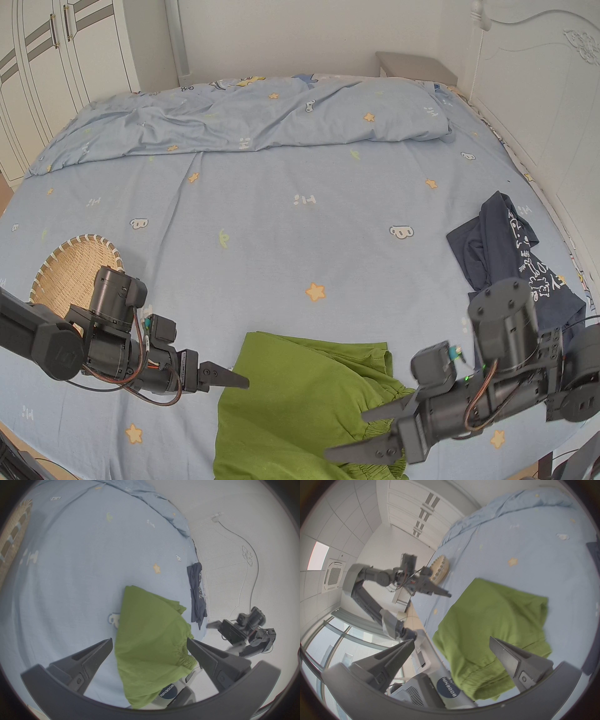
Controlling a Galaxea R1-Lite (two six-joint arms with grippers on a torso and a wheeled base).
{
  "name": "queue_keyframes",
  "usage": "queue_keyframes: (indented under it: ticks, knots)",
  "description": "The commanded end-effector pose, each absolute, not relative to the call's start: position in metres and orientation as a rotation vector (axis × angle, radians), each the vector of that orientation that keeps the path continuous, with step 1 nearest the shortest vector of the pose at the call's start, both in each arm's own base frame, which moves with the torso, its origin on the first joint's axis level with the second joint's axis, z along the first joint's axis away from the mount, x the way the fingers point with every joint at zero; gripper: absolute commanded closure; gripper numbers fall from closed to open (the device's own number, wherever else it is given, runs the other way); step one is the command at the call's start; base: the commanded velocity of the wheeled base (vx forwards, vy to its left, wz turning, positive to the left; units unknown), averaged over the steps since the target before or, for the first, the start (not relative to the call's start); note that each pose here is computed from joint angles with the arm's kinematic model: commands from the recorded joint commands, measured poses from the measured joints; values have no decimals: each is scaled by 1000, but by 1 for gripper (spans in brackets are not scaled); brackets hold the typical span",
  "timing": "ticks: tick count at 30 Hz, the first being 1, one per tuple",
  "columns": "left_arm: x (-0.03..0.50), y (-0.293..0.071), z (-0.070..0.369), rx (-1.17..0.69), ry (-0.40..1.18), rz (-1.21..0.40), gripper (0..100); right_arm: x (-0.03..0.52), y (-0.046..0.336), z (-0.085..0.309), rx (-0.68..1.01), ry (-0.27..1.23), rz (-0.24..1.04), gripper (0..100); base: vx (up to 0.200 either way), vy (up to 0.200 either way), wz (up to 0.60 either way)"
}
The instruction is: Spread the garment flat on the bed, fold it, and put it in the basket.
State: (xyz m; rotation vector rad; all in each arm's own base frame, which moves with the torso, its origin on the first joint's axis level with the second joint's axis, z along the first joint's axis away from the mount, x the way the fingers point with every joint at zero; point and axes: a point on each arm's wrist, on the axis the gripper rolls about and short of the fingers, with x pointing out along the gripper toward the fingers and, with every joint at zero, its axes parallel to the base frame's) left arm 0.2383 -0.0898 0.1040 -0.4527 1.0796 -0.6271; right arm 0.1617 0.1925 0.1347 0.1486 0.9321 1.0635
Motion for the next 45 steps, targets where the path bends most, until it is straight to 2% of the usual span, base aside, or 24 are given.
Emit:
queue_keyframes:
  ticks: [1,9,16,30,39,45]
  knots:
    - [238,-98,71,-443,1204,-638,0,147,219,112,104,1069,1107,0,0,0,0]
    - [243,-111,53,-431,1232,-670,0,152,221,83,75,1204,1034,0,0,0,0]
    - [242,-118,52,-422,1234,-693,0,154,216,73,74,1257,999,0,0,0,0]
    - [248,-135,41,-468,1228,-707,0,153,182,45,111,1421,931,0,0,0,0]
    - [248,-142,38,-467,1220,-729,0,156,175,39,100,1406,929,0,0,0,0]
    - [245,-152,34,-461,1209,-758,0,161,161,39,152,1336,907,0,0,0,0]
